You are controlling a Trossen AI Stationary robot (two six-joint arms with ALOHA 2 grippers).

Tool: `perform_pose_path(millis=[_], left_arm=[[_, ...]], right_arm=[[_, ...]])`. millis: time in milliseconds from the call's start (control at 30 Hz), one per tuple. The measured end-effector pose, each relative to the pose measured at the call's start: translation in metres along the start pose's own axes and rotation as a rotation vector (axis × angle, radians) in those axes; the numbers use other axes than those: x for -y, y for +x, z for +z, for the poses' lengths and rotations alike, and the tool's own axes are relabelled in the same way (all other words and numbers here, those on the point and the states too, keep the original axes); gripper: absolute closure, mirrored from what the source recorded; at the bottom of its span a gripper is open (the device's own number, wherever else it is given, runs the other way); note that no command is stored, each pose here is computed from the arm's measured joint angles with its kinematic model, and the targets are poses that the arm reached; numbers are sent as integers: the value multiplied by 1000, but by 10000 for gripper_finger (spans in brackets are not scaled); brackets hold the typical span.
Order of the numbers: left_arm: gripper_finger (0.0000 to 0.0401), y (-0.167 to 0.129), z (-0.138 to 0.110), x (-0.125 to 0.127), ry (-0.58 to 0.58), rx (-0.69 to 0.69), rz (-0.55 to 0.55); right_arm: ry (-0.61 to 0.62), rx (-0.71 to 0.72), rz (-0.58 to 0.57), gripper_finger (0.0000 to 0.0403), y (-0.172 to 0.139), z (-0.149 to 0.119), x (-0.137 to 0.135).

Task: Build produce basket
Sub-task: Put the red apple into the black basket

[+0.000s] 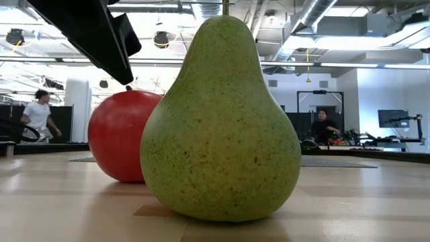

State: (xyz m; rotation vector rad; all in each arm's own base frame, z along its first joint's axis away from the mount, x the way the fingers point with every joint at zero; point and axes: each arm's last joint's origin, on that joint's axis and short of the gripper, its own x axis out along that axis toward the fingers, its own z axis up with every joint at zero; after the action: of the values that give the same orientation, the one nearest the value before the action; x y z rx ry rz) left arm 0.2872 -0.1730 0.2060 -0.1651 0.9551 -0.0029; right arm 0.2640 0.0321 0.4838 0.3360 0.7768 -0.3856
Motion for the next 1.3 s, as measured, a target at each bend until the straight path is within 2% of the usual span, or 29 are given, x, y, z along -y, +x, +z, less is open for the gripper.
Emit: perform_pose_path(millis=[1133,1300], left_arm=[[324,13,15,-25,-21,9,47],[324,14,19,-30,-34,4,25]], right_arm=[[-1,5,4,262,0,0,-1],[-2,5,4,262,0,0,-1]])
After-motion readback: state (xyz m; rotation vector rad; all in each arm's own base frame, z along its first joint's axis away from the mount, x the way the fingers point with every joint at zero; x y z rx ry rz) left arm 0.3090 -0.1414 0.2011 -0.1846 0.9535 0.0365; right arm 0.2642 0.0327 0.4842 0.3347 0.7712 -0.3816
